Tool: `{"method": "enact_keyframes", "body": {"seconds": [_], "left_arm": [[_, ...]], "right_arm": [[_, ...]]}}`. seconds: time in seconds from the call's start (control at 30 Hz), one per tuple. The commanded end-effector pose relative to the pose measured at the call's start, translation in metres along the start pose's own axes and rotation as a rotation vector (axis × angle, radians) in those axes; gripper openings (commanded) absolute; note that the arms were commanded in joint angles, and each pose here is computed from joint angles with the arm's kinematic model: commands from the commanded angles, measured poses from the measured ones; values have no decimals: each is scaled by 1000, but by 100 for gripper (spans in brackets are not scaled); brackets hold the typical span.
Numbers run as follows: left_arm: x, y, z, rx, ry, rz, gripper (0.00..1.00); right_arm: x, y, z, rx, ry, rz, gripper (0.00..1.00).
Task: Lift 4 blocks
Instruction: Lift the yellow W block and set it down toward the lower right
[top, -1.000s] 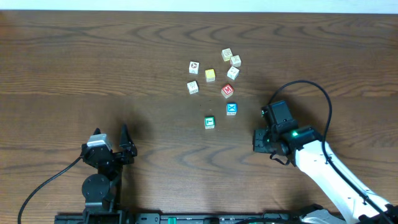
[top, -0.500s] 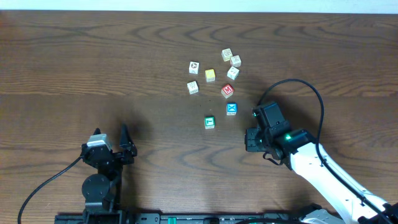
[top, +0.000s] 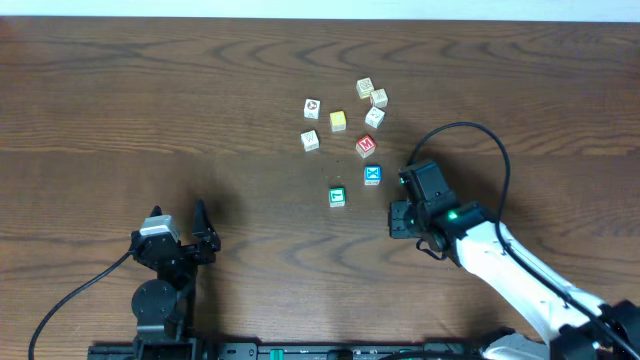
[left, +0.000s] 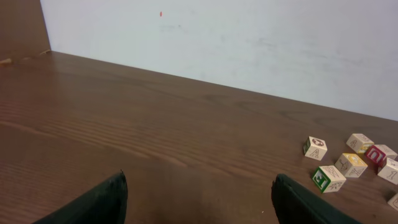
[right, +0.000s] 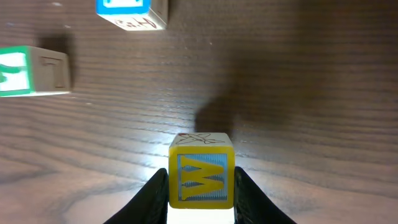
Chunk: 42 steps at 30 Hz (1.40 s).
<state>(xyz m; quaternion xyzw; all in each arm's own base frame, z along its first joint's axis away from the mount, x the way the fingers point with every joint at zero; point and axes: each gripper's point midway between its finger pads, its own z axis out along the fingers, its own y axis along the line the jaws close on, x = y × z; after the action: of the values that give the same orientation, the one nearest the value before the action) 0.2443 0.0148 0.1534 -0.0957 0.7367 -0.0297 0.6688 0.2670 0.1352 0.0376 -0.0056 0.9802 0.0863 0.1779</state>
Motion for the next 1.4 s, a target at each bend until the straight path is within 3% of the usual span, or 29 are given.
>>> {"method": "enact_keyframes", "body": {"seconds": [0.0,0.3,0.53,0.9,1.23,1.37], "left_arm": [[17,4,1,-16,53,4,75],[17,4,1,-16,53,4,75],[17,4,1,-16,53,4,75],[17,4,1,-16,53,4,75],[17,4,1,-16,53,4,75],[17,4,1,-16,52,3,75]], "right_arm": [[5,-3,11,24,22,-18,28],[10,0,22,7,54,-14,27],[10,1,22,7,53,-9,41],[5,3,22,-2,37,-9,47],[-24,22,-3,-38,21,-79,51],[-45,33,-24,-47,1,-82,61]]}}
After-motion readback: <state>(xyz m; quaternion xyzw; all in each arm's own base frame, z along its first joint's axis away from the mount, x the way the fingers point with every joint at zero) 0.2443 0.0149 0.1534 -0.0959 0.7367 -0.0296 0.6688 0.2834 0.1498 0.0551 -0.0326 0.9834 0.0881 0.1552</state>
